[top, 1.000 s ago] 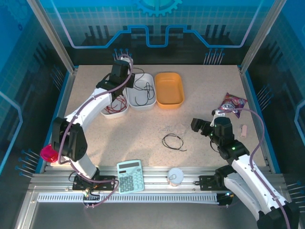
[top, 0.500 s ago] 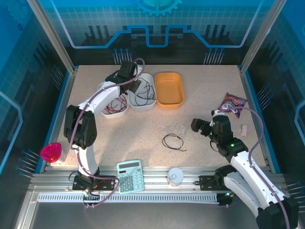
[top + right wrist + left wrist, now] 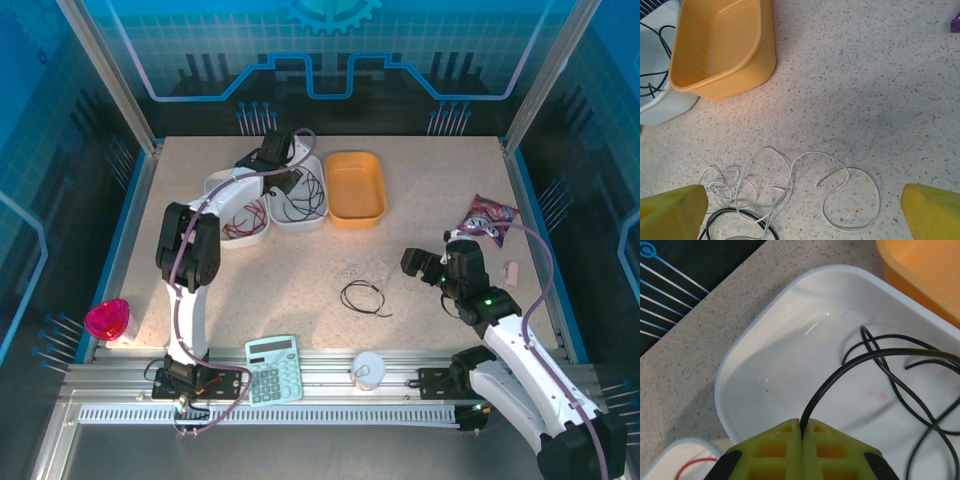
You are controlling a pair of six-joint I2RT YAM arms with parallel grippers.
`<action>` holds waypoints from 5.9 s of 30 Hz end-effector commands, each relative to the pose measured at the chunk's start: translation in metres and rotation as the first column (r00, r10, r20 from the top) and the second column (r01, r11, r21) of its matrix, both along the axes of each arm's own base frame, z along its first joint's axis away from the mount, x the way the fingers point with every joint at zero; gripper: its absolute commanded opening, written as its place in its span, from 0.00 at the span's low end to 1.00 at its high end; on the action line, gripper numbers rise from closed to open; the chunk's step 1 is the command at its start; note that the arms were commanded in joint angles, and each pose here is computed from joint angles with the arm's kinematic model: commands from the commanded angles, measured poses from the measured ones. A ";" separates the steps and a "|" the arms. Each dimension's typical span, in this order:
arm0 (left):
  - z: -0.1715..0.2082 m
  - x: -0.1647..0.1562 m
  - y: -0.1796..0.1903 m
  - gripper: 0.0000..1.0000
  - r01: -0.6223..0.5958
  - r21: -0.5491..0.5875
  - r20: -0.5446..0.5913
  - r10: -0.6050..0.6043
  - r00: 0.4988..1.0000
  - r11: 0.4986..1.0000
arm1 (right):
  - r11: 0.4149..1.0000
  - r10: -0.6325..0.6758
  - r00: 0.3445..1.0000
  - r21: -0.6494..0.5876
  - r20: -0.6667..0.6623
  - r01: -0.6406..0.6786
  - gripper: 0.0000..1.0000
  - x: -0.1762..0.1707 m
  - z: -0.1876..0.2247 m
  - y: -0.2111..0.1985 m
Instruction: Untangle the cables
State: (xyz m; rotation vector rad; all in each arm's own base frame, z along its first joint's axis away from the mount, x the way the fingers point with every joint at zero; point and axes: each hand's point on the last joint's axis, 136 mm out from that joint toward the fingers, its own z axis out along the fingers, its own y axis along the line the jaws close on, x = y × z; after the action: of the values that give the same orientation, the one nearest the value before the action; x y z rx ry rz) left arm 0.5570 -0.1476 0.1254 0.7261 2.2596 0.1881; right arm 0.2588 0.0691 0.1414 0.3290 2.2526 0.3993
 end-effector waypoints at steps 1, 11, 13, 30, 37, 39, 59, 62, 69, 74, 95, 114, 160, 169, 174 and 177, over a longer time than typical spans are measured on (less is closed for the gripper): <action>0.012 0.025 0.000 0.01 0.029 -0.022 0.069 -0.027 0.997 0.999 | 0.999 -0.034 0.999 0.007 0.009 0.034 1.00 0.002 0.012 -0.005; 0.003 0.046 0.005 0.14 0.008 0.015 0.076 -0.010 0.997 1.000 | 0.999 -0.044 0.999 0.007 0.001 0.044 1.00 0.000 0.014 -0.007; 0.006 0.046 0.005 0.31 0.009 0.016 0.080 -0.010 0.997 1.000 | 0.999 -0.047 0.999 0.007 -0.001 0.047 1.00 0.000 0.014 -0.007; 0.053 0.014 0.016 0.85 -0.006 0.001 0.112 0.006 0.994 1.000 | 0.999 -0.032 0.999 0.023 -0.032 0.033 1.00 0.004 0.012 -0.001; 0.072 -0.007 0.020 0.99 -0.028 -0.044 0.119 0.033 0.992 0.999 | 0.999 -0.031 0.999 0.029 -0.039 0.032 1.00 0.002 0.008 -0.001; 0.080 -0.015 0.018 0.99 -0.032 -0.087 0.121 0.042 0.992 0.996 | 0.999 -0.032 0.999 0.030 -0.040 0.033 1.00 0.001 0.008 -0.001; 0.041 -0.058 0.021 0.81 -0.442 -0.330 -0.256 0.372 0.892 0.834 | 0.998 -0.042 0.998 0.041 -0.051 0.044 1.00 -0.002 -0.003 -0.002; 0.033 -0.057 0.017 0.81 -0.518 -0.402 -0.304 0.424 0.853 0.755 | 0.998 -0.041 0.998 0.046 -0.054 0.043 1.00 -0.002 -0.004 -0.001; 0.011 -0.056 0.016 0.80 -0.652 -0.460 -0.393 0.521 0.758 0.602 | 0.998 -0.052 0.997 0.045 -0.064 0.055 1.00 -0.003 -0.010 -0.003; -0.004 -0.049 0.010 0.71 -0.665 -0.437 -0.417 0.518 0.746 0.606 | 0.998 -0.051 0.996 0.044 -0.068 0.054 1.00 -0.004 -0.012 -0.003; -0.038 -0.027 -0.017 0.35 -0.624 -0.364 -0.444 0.460 0.769 0.691 | 0.996 -0.063 0.995 0.060 -0.073 0.067 1.00 -0.002 -0.015 -0.003; -0.011 -0.015 0.003 0.00 -0.476 0.019 -0.127 0.474 0.871 0.879 | 0.995 -0.062 0.995 0.070 -0.073 0.067 1.00 0.002 -0.013 -0.001; 0.067 -0.106 -0.055 0.91 -0.345 -0.257 -0.157 0.314 0.936 0.903 | 0.995 -0.074 0.993 0.054 -0.091 0.079 1.00 -0.006 -0.016 -0.006; 0.055 -0.191 -0.111 0.98 -0.197 -0.478 -0.251 0.082 0.965 0.856 | 0.995 -0.095 0.987 0.021 -0.132 0.099 1.00 -0.009 -0.016 -0.011; 0.033 -0.237 -0.148 0.87 -0.071 -0.544 -0.240 -0.074 0.968 0.836 | 0.994 -0.111 0.985 0.002 -0.135 0.112 1.00 -0.010 -0.013 -0.015; 0.022 -0.257 -0.168 0.81 -0.004 -0.577 -0.240 -0.165 0.957 0.817 | 0.994 -0.112 0.985 0.005 -0.133 0.113 1.00 -0.010 -0.012 -0.015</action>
State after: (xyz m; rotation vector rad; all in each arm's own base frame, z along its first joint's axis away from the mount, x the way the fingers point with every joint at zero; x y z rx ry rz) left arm 0.3078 -0.2871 0.1303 0.4928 2.4581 -0.4863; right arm 0.2474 0.0616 0.1220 0.4620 2.3619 0.3675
